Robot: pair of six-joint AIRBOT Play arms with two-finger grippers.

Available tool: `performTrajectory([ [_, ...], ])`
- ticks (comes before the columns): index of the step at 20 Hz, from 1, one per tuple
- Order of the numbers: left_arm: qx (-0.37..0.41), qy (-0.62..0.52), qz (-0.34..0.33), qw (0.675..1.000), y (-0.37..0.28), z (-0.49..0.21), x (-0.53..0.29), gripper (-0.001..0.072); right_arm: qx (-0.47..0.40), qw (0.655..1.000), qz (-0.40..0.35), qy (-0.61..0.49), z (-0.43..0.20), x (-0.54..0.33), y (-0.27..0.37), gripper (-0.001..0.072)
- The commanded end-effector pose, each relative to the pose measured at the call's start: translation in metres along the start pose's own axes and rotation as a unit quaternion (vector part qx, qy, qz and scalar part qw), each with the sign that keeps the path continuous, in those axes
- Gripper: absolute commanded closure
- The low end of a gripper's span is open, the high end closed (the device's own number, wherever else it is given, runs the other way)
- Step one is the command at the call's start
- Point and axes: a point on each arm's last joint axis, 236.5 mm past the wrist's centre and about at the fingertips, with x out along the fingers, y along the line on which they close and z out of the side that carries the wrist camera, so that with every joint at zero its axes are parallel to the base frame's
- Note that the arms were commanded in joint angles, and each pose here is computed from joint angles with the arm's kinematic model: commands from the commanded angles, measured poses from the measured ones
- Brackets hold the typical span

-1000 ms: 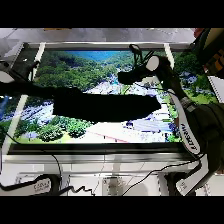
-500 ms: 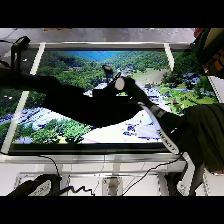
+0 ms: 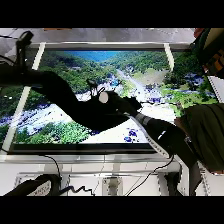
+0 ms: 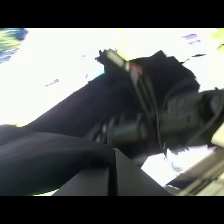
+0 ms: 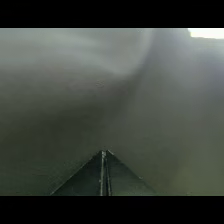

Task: Fold the clothes and pants, and hang the long-sleeved shirts on hangers.

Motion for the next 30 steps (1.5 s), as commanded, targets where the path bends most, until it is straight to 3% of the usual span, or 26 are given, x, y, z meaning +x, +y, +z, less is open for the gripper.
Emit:
performTrajectory([
  [1, -0.002, 0.022, -0.055, 0.998, -0.028, -0.001, 0.056, 0.0700, -0.012, 0.996, -0.091, 0.004, 0.031, -0.068, -0.071, 0.0690],
  [4, -0.020, 0.019, -0.118, 0.993, -0.079, 0.001, 0.144, 0.0701, 0.000, 0.985, -0.168, -0.038, 0.076, -0.173, -0.145, 0.0689],
  [10, -0.202, -0.052, -0.167, 0.964, -0.137, -0.003, 0.294, 0.0679, 0.064, 0.966, -0.236, -0.082, 0.088, -0.326, -0.250, 0.0689],
  [11, -0.212, -0.036, -0.173, 0.961, -0.143, -0.015, 0.303, 0.0468, 0.068, 0.965, -0.243, -0.078, 0.085, -0.337, -0.265, 0.0689],
  [12, -0.211, -0.021, -0.177, 0.961, -0.146, -0.024, 0.308, 0.0127, 0.069, 0.963, -0.249, -0.077, 0.082, -0.345, -0.279, 0.0689],
  [13, -0.209, -0.009, -0.183, 0.961, -0.149, -0.029, 0.309, -0.0004, 0.062, 0.962, -0.254, -0.077, 0.080, -0.351, -0.291, 0.0689],
  [17, -0.202, -0.011, -0.187, 0.961, -0.128, -0.020, 0.296, -0.0006, 0.031, 0.970, -0.230, -0.069, 0.072, -0.341, -0.312, 0.0685],
  [18, -0.203, -0.013, -0.186, 0.961, -0.119, -0.015, 0.291, -0.0006, 0.016, 0.978, -0.196, -0.066, 0.071, -0.329, -0.301, 0.0512],
  [19, -0.195, -0.017, -0.185, 0.963, -0.109, -0.011, 0.286, -0.0005, 0.017, 0.984, -0.166, -0.069, 0.071, -0.317, -0.289, 0.0178],
  [20, -0.185, -0.019, -0.186, 0.965, -0.098, -0.008, 0.280, -0.0005, 0.021, 0.987, -0.140, -0.072, 0.072, -0.305, -0.276, 0.0006],
  [23, -0.167, -0.024, -0.187, 0.968, -0.065, 0.001, 0.261, -0.0003, 0.005, 0.990, -0.124, -0.068, 0.078, -0.269, -0.251, 0.0009],
  [25, -0.175, -0.034, -0.181, 0.967, -0.036, 0.010, 0.246, -0.0002, 0.057, 0.988, -0.131, -0.054, 0.073, -0.237, -0.245, 0.0011],
  [30, -0.166, -0.060, -0.177, 0.968, 0.005, 0.029, 0.200, -0.0001, 0.065, 0.990, -0.124, 0.031, 0.036, -0.158, -0.237, 0.0011],
])
